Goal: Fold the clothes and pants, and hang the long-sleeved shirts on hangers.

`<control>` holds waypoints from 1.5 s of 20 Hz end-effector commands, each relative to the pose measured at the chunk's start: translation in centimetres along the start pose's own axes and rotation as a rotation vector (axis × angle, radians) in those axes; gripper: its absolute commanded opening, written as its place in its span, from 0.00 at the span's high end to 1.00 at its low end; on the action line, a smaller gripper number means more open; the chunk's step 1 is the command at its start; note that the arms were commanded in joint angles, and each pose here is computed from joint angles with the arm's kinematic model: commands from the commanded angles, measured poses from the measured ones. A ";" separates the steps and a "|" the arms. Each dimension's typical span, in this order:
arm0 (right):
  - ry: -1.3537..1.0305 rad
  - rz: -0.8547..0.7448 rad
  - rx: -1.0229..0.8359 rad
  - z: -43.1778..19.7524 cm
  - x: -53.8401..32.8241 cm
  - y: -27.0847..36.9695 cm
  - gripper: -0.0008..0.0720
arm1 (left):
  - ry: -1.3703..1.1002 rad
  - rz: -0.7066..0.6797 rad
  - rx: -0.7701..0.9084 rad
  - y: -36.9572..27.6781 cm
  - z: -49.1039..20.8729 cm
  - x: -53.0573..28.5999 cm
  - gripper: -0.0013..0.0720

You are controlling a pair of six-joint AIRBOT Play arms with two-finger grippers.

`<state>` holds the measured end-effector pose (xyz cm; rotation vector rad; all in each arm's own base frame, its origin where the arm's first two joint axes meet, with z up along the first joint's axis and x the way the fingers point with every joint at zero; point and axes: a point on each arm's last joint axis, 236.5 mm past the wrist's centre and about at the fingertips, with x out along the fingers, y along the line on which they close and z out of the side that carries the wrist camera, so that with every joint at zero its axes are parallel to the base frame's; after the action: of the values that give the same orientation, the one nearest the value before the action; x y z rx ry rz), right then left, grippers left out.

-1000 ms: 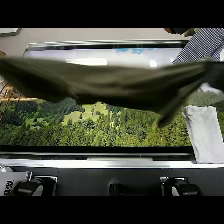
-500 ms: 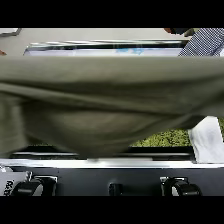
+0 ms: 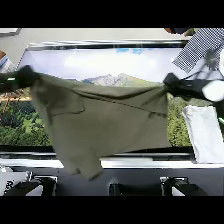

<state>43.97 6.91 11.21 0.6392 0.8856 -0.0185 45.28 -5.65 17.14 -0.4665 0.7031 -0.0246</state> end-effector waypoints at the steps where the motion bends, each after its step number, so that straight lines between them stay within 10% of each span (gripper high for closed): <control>1: 0.111 -0.024 0.202 -2.2 11.5 -3.1 0.94 | 0.077 -0.015 -0.074 1.0 -3.5 11.7 0.96; 5: 0.106 0.002 0.348 -2.9 16.8 -4.3 0.93 | 0.200 0.012 -0.135 2.5 -8.2 17.3 0.96; 7: 0.108 -0.002 0.346 -2.9 17.0 -4.5 0.73 | 0.228 0.017 -0.157 2.9 -9.0 17.6 0.93; 10: 0.183 -0.010 0.269 -3.0 14.4 -5.0 0.36 | 0.282 0.039 -0.186 4.1 -9.1 16.0 0.40; 12: 0.228 -0.009 0.140 -1.7 10.7 -6.7 0.16 | 0.346 0.062 -0.150 6.0 -9.1 13.4 0.32; 18: 0.327 -0.037 -0.173 -1.1 -2.0 -14.3 0.17 | 0.504 0.106 -0.031 12.0 -8.7 2.6 0.33; 30: 0.602 -0.120 0.174 -17.5 0.8 -21.9 0.24 | 0.611 0.210 -0.129 16.7 -15.1 -2.3 0.33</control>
<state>27.86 -2.64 -6.64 0.7353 1.4747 -0.0219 32.88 3.65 2.09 -0.5103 1.3242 0.0755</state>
